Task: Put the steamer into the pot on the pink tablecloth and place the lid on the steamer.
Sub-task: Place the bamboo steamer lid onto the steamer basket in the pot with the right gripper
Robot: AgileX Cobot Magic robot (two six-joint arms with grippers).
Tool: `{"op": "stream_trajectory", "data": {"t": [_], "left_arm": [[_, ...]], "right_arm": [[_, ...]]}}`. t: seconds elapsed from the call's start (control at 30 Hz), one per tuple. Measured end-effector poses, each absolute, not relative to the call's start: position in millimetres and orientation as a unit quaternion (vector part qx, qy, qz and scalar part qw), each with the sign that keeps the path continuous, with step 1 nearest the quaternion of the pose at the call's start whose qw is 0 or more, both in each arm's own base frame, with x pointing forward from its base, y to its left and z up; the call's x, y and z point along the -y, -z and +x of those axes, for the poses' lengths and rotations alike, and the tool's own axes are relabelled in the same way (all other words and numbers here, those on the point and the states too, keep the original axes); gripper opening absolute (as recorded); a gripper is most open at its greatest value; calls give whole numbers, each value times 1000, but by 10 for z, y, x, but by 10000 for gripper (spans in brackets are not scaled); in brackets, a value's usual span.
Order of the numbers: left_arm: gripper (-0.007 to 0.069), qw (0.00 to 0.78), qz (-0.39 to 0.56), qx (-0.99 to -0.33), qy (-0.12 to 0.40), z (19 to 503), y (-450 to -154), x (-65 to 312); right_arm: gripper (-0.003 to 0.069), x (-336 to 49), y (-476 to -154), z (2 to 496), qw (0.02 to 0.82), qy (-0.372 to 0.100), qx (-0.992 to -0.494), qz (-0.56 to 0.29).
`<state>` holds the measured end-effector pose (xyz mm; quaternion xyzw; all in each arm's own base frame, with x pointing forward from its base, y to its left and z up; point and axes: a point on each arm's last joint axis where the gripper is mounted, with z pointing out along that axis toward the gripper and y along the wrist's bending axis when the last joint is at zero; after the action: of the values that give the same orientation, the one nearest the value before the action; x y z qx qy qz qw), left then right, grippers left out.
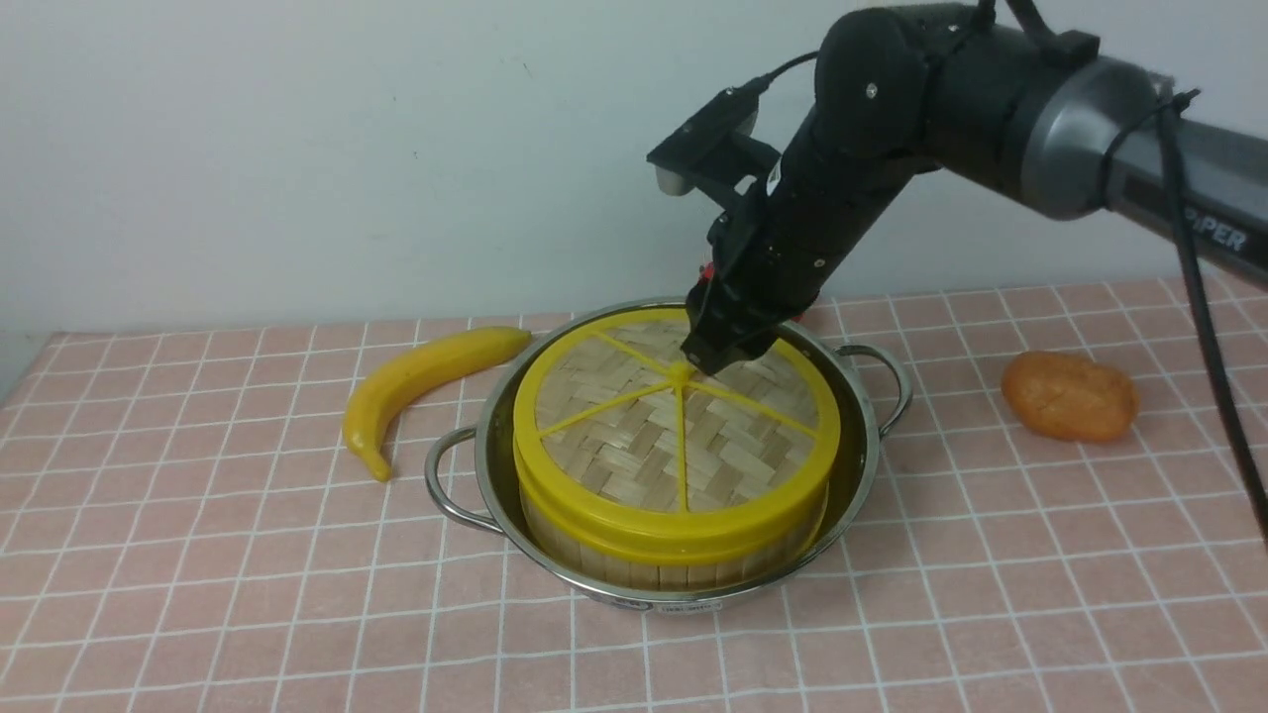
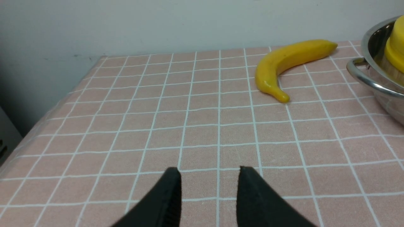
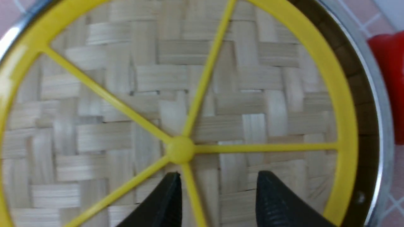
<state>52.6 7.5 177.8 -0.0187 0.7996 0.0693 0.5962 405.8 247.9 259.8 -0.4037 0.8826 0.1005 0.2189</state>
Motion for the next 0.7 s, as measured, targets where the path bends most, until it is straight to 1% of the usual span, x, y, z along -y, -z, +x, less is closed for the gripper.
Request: {"op": "stream_trajectory", "data": {"t": [0.13, 0.2, 0.23, 0.37, 0.6, 0.7], "left_arm": [[243, 596, -19, -800, -69, 526, -1778, -75], [243, 596, -19, -800, -69, 526, -1778, -75], [243, 596, -19, -800, -69, 526, -1778, -75], [243, 596, -19, -800, -69, 526, -1778, -75], [243, 596, -19, -800, -69, 526, -1778, -75], [243, 596, -19, -800, -69, 526, -1778, -75]], "right_arm": [[309, -2507, -2539, 4116, 236, -100, -880, -399], [288, -2525, -2465, 4162, 243, -98, -879, -397], [275, -2528, -2417, 4181, 242, -94, -880, -398], [260, -2535, -2334, 4200, 235, -91, -881, -399], [253, -2575, -2342, 4169, 231, -119, -875, -408], [253, -2579, -2343, 4166, 230, -122, -875, -409]]}}
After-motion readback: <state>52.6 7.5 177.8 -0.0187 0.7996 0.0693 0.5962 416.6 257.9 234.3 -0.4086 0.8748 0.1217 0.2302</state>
